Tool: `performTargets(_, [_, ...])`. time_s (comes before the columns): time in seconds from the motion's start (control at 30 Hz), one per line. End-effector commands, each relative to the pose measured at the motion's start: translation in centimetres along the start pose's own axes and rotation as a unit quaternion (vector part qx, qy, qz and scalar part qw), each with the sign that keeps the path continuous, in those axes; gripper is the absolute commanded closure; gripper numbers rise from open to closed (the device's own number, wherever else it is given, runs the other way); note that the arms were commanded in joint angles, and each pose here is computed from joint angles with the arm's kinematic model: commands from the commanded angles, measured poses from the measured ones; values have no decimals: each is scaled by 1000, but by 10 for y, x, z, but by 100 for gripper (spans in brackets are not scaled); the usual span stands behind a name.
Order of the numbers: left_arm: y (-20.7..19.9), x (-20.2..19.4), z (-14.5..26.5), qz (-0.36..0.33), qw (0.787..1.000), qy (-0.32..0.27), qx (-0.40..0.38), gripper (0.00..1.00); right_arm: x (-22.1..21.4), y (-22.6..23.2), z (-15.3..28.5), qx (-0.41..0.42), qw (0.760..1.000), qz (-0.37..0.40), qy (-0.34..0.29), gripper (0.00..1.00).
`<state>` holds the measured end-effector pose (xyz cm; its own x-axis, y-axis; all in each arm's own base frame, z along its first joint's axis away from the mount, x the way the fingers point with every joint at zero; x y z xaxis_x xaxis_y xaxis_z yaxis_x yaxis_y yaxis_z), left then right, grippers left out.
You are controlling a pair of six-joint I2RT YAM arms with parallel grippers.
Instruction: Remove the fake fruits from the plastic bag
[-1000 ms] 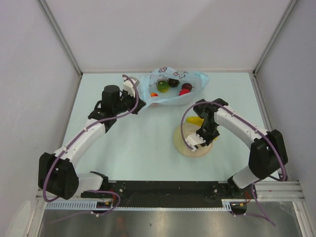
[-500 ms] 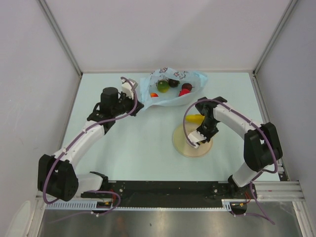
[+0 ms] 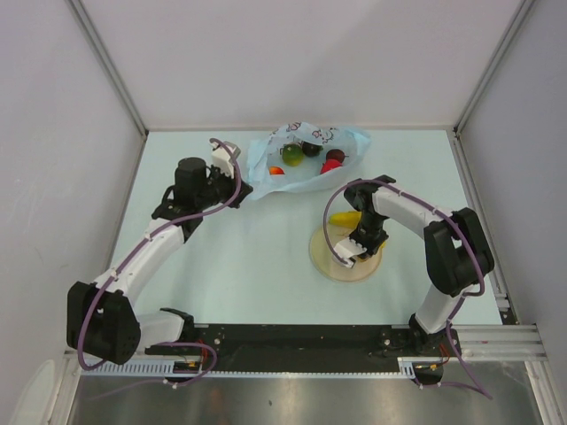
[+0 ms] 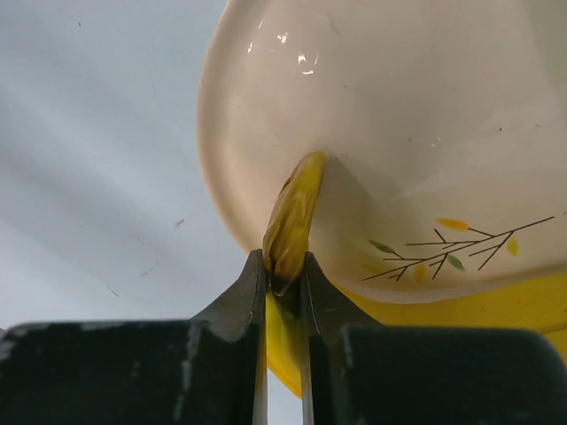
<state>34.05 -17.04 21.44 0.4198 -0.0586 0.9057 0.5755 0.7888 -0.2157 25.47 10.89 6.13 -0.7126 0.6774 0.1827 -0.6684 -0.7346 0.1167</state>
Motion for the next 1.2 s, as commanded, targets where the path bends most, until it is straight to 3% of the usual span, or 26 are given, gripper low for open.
performTargets(0.0, [-2,13,7,-8,1000,-24,-5,100,-10,-5,-1,7,998,61,16,97])
performTargets(0.23, [-2,14,6,-6,1000,-24,-7,100,-4,-8,-1,2,997,72,7,82])
performTargets(0.8, [-5,9,8,-2,1000,-24,-11,100,37,-4,7,2,996,83,-16,92])
performTargets(1.17, [-6,8,7,4,1000,-27,-16,100,-2,2,-2,23,999,36,15,92])
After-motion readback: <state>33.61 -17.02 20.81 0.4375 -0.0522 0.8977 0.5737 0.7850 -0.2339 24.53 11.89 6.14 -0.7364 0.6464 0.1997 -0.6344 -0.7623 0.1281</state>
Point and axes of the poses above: each gripper's point midway between its finger pads, its own z axis back along the fingers, its own y axis along the line the jaws close on, x = y × z, the point moved 1 cm from there along z, back along the fingers, and after that the axes turned 1 degree about z, right-handed, at the moved point
